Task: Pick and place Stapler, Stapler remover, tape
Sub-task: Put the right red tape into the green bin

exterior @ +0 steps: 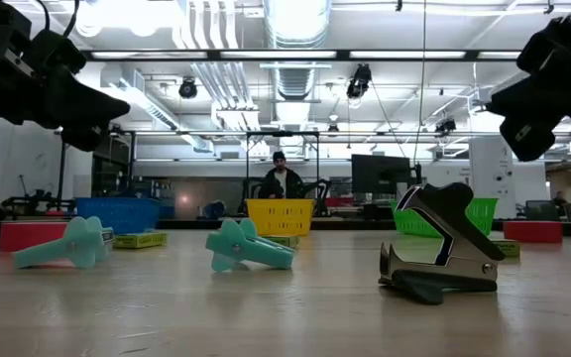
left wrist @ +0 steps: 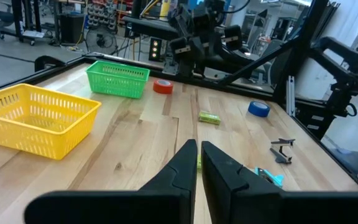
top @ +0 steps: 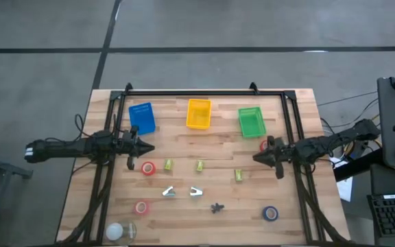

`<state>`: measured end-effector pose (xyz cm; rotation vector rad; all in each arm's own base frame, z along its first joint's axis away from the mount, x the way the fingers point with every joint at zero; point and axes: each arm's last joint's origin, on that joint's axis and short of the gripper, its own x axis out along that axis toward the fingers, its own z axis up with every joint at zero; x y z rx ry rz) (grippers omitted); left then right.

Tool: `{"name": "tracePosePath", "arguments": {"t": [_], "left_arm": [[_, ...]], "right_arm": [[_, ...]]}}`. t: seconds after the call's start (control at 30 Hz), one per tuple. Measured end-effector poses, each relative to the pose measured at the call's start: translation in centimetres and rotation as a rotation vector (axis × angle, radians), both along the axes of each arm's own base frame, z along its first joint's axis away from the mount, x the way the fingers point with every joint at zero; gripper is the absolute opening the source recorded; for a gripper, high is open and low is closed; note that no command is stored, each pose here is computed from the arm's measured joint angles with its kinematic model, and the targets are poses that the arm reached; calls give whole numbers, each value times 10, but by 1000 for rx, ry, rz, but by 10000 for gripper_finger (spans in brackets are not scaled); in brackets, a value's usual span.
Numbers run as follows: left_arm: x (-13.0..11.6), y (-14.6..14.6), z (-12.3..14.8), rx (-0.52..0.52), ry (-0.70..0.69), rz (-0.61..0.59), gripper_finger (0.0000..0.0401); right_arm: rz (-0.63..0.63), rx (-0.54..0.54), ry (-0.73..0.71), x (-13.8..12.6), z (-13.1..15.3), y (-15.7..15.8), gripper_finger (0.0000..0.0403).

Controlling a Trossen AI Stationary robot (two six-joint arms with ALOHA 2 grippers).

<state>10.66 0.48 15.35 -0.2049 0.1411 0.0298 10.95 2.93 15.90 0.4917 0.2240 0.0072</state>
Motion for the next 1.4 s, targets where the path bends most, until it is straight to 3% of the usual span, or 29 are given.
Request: {"name": "tracePosePath", "arguments": {"t": [0.37, 0.47, 0.6, 0.73, 0.87, 1.2, 1.4], "left_arm": [[0, 0, 1, 0, -6, -1, 26], [0, 0, 1, 0, -7, -1, 26], [0, 0, 1, 0, -7, -1, 26], [0, 0, 1, 0, -7, -1, 26], [0, 0, 1, 0, -8, -2, 26], [0, 0, 1, 1, -9, -1, 26], [0, 0, 1, 1, -9, -1, 26]], "right_arm": [[-108, 5, 295, 27, 17, 7, 196], [-176, 34, 502, 27, 21, 7, 217], [-256, -37, 730, 24, 35, 5, 243], [-335, -129, 864, 20, 42, 3, 251], [-421, -181, 866, 22, 40, 0, 251], [-604, -16, 1002, 30, 21, -18, 251], [-597, 14, 1057, 43, 11, -25, 244]]}}
